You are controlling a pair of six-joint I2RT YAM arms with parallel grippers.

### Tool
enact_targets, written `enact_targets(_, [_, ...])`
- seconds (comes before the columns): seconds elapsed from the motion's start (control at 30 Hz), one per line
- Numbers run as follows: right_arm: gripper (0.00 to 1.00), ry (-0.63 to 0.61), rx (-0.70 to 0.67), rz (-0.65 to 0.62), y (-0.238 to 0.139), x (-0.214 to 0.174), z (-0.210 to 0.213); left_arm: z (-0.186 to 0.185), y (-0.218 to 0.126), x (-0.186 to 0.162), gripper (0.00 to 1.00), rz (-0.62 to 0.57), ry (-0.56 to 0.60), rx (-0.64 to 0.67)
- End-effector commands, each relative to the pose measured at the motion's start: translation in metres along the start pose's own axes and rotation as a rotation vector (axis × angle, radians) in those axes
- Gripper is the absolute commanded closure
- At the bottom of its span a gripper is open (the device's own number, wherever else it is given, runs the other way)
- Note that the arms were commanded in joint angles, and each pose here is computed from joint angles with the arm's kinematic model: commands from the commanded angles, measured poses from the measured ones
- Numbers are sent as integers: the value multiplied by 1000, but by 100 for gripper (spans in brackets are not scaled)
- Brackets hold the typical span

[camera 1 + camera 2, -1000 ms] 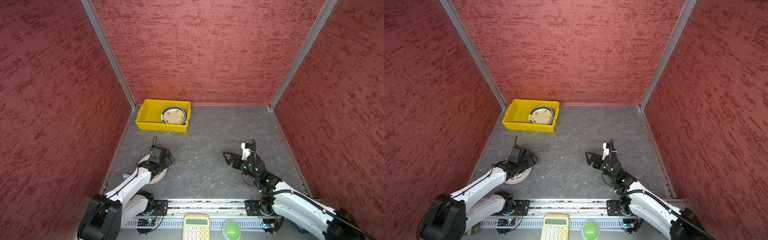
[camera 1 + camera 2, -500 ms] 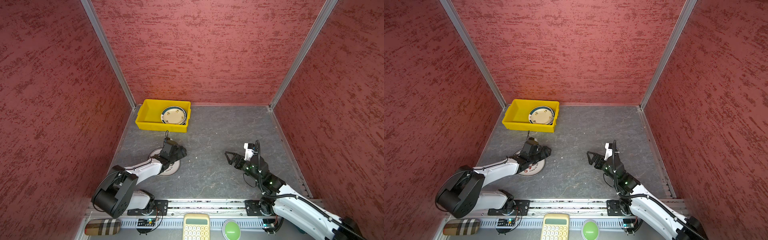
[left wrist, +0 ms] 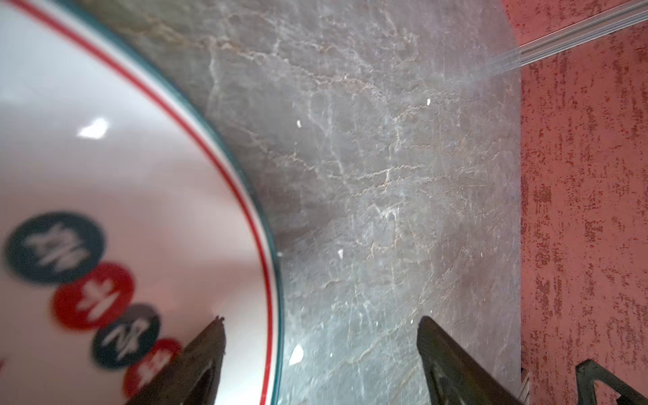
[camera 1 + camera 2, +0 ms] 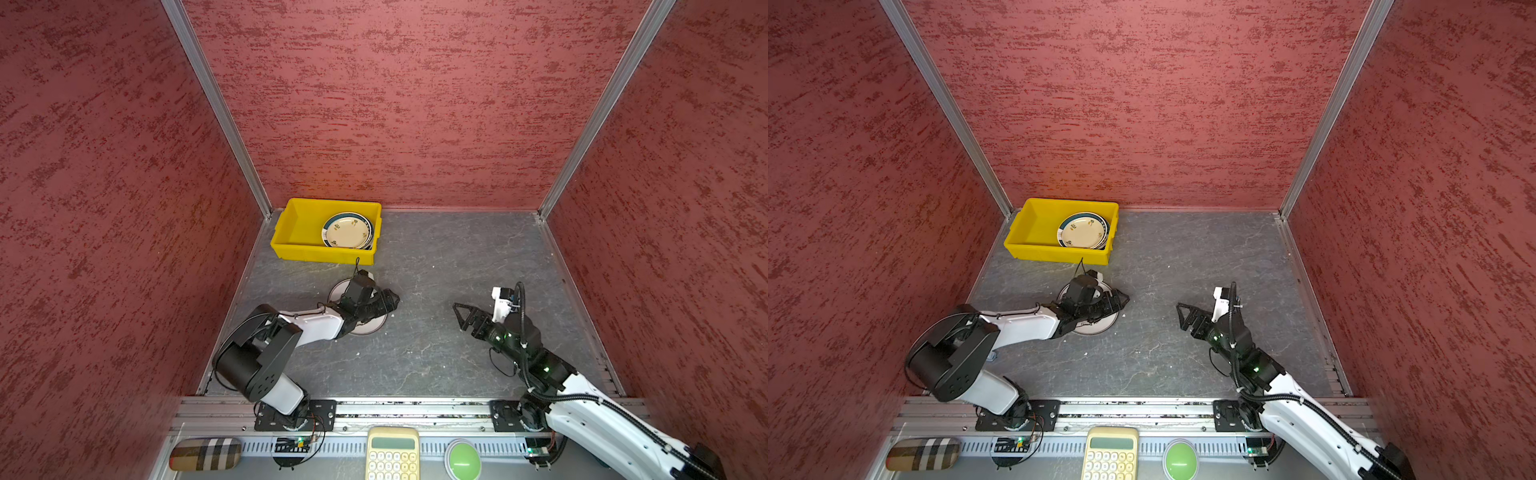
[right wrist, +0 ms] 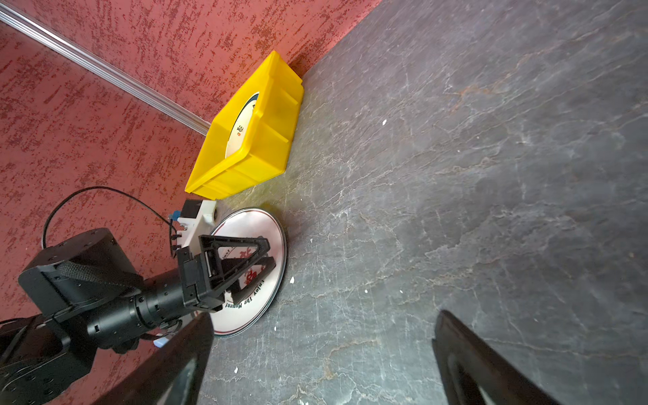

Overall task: Place the plates into the plastic bin on the countertop
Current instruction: 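Grip the red-character plate rim with the left gripper and drag it closer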

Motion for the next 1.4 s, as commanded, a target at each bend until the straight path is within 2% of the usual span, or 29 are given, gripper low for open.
enact_targets(0.0, [1, 3, 26, -15, -2, 4, 9, 13, -33, -4, 13, 6, 5, 128])
enact_targets(0.13, [1, 1, 46, -5, 1, 3, 11, 27, -84, 4, 12, -79, 11, 233])
enact_targets(0.3, [1, -12, 60, 5, 6, 3, 16, 76, -123, -10, 13, -117, -186, 363])
enact_targets(0.5, [1, -24, 55, 19, 10, 2, 17, 112, -119, -28, 15, -130, -370, 330])
enact_targets(0.73, [1, -19, 46, 15, 9, 2, 15, 127, -97, -34, 22, -113, -436, 286])
enact_targets(0.93, [1, -11, 44, 8, 7, 2, 13, 134, -83, -33, 37, -116, -454, 264])
enact_targets(1.17, [1, -7, 37, 2, 6, 3, 12, 137, -70, -34, 72, -96, -460, 247])
enact_targets(1.3, [1, -1, 36, -3, 6, 2, 10, 135, -67, -33, 95, -82, -439, 237])
enact_targets(1.37, [1, -1, 37, -4, 6, 3, 11, 133, -69, -33, 98, -82, -423, 240])
Point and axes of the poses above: each gripper's point midway between its finger pads, its own y axis out along the fingers, its own z axis along the line the jaws close on, x = y × z, the point moved 5 cm from there along -y, back along the fingers, and after that the axes turned 14 degrees about y, right-handed, at the moved point
